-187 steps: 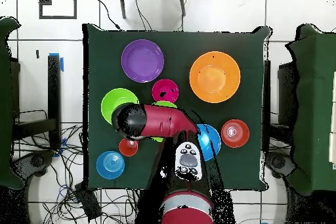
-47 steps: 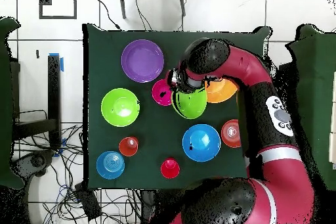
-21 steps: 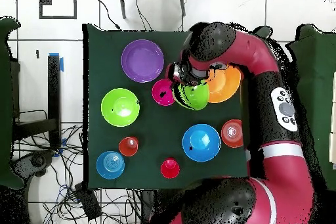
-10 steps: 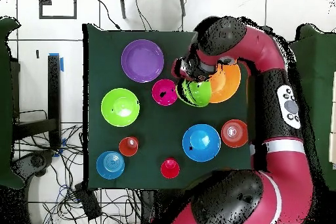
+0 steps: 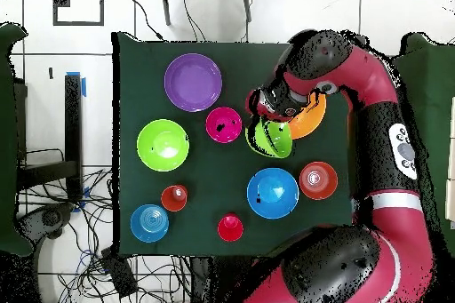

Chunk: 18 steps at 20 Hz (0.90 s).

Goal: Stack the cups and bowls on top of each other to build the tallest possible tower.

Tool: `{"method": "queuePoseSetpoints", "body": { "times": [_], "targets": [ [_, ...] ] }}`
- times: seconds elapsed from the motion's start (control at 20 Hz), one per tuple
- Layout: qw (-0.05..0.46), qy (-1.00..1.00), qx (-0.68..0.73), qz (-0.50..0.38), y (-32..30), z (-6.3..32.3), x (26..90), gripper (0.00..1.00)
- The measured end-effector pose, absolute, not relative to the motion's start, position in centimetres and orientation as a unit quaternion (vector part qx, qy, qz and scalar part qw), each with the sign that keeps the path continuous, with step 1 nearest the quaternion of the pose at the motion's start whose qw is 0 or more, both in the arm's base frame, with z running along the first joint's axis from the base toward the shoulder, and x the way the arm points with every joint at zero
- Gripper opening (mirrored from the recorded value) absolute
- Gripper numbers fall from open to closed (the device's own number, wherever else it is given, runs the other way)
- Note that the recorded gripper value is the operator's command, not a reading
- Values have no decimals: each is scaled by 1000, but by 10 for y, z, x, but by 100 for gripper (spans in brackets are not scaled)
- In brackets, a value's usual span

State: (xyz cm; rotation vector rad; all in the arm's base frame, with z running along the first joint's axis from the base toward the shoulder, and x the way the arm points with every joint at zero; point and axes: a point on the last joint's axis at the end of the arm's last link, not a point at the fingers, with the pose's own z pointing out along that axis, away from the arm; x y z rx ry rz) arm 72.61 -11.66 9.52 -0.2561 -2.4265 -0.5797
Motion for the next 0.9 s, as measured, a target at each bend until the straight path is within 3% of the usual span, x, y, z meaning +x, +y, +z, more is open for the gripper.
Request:
{"method": "queuePoseSetpoints", "body": {
  "times": [0.9],
  "targets": [
    [353,-876,-98,-315,-140,115,706,0]
  ]
}}
